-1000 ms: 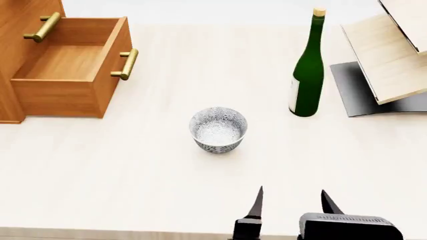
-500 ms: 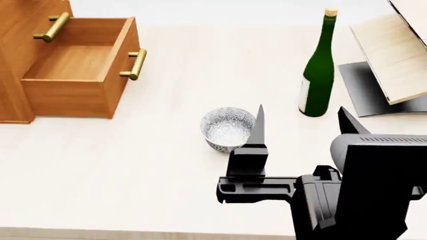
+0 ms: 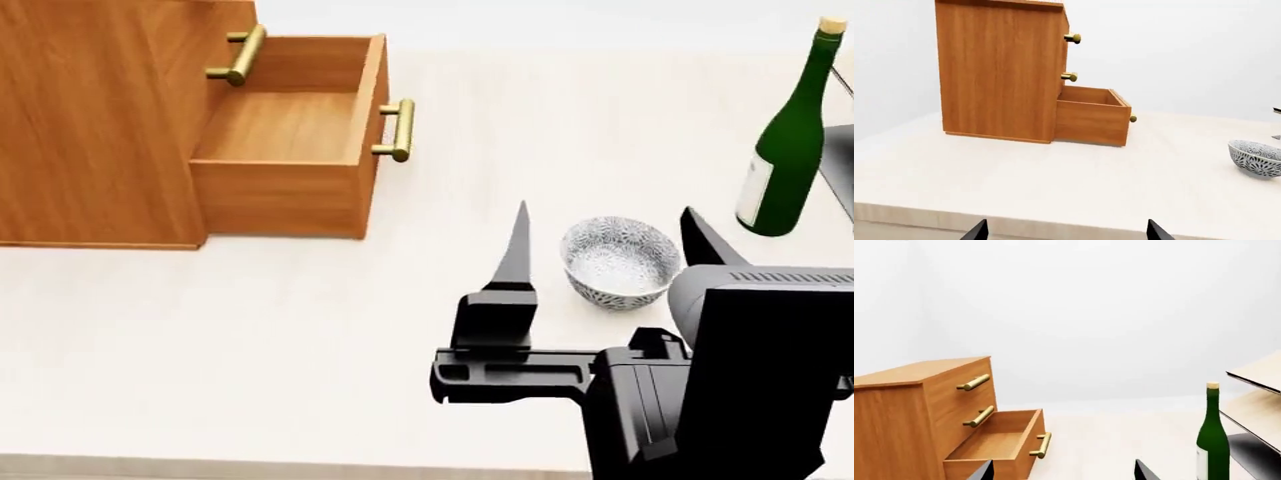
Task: Put the bowl in the bottom drawer of the cabinet and close it.
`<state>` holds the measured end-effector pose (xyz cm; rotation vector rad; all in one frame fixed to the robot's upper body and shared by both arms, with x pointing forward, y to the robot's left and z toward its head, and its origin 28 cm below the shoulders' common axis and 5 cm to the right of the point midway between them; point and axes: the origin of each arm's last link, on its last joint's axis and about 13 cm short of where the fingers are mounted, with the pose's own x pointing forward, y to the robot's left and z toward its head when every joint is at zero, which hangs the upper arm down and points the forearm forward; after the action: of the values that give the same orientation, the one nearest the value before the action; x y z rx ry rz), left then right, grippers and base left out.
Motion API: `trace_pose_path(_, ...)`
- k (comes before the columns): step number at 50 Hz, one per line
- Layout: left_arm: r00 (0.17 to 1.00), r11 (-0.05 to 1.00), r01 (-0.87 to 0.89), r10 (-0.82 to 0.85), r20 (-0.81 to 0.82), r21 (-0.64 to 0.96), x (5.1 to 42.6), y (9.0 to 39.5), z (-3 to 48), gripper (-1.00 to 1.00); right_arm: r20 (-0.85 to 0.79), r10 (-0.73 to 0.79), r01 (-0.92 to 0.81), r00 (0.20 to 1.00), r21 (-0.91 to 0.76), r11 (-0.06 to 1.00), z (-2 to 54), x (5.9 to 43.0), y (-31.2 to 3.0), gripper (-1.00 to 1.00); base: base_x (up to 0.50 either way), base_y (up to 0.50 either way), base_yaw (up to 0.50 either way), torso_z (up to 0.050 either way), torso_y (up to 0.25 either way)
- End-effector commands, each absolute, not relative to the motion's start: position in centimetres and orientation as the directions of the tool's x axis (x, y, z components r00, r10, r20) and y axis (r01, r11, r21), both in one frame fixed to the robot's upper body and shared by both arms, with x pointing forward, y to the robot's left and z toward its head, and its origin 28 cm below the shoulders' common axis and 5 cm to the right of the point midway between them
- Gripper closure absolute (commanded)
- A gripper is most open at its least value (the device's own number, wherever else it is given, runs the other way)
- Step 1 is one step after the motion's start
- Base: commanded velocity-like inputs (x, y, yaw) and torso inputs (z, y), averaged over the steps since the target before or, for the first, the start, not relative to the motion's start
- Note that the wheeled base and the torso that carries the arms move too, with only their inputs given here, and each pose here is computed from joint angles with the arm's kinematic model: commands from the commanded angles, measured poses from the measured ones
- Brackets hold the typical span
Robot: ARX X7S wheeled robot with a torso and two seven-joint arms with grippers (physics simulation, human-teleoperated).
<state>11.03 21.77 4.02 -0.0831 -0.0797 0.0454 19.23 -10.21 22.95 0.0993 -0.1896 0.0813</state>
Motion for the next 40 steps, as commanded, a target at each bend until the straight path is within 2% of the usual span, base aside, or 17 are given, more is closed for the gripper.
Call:
trace_pose_path(1,0.996,0.996,-0.042,0.049,0.077,-0.084,11.06,21.78,3.93,-1.00,0.194,0.070,-0.091,0.978,0.102,0.991,23.07,19.19,-10.22,-1.00,0.00,0.50,0.00,0.000,0.000)
trace_pose_path(19,0.996,0.996,-0.037,0.043,0.078,-0.085,11.02,21.79,3.99,-1.00,0.191,0.076,-0.098,0.979,0.112,0.989,22.97,19.18,-10.06,-1.00,0.00,0.50,0.00,0.000,0.000)
trace_pose_path(27,0.997,0.997,-0.035,0.040,0.072,-0.074,11.03,21.73,3.97,-1.00,0.191,0.083,-0.100,0.978,0.082,0.992,23.19,19.36,-10.04,-1.00,0.00,0.00,0.00,0.000,0.000)
trace_pose_path(40,0.996,0.996,-0.035,0.040,0.074,-0.078,11.01,21.67,4.01,-1.00,0.209,0.082,-0.105,0.974,0.101,0.989,22.87,19.38,-10.03,-1.00,0.00,0.47,0.00,0.000,0.000)
